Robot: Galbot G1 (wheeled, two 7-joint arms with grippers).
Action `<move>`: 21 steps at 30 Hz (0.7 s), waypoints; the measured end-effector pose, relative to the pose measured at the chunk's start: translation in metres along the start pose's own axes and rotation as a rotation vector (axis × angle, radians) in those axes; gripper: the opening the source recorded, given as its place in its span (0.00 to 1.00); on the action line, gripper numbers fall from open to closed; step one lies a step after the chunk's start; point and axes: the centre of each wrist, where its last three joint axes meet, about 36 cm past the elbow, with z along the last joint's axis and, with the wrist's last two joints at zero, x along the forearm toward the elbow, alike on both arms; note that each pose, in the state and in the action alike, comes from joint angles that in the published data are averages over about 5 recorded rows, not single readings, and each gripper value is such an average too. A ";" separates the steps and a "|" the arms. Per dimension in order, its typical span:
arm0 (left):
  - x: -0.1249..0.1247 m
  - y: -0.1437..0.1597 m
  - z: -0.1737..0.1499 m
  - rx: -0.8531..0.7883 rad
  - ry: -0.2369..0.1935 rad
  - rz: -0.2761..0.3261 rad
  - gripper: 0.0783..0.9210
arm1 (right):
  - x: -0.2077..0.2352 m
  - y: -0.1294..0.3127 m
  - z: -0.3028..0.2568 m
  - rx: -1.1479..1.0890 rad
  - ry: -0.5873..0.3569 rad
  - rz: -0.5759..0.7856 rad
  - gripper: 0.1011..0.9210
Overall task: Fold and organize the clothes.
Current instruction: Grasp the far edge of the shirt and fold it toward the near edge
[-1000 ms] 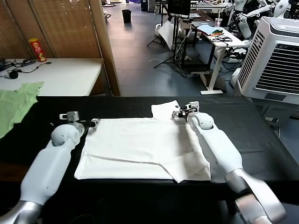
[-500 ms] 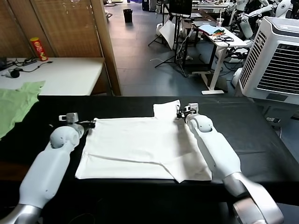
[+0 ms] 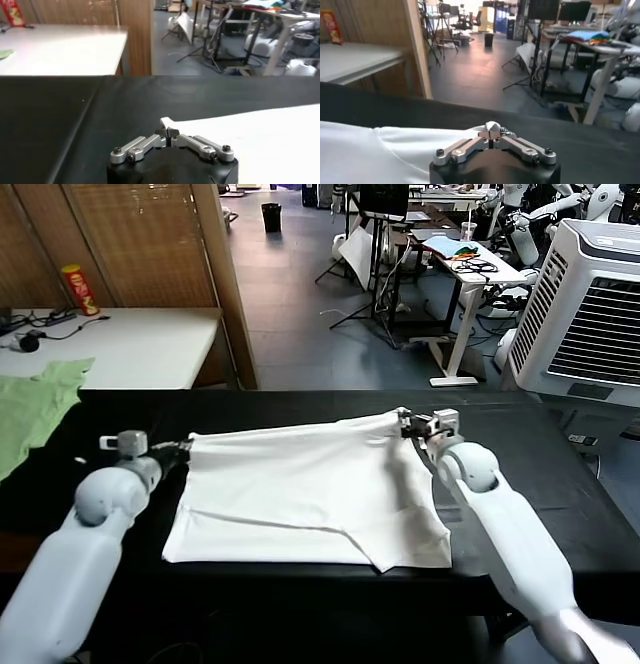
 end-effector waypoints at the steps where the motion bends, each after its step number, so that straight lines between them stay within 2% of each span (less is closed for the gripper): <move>1: 0.008 -0.002 0.003 -0.006 -0.001 -0.001 0.08 | 0.007 0.002 0.001 0.007 0.011 -0.002 0.03; 7: 0.051 -0.014 0.023 -0.023 -0.007 0.007 0.08 | 0.047 0.010 0.013 0.038 0.060 -0.021 0.03; 12: 0.081 -0.023 0.040 -0.022 0.004 0.010 0.08 | 0.072 0.018 0.026 0.053 0.089 -0.044 0.03; 21: 0.105 -0.031 0.062 -0.020 0.038 -0.014 0.08 | 0.104 0.033 0.046 0.060 0.119 -0.072 0.03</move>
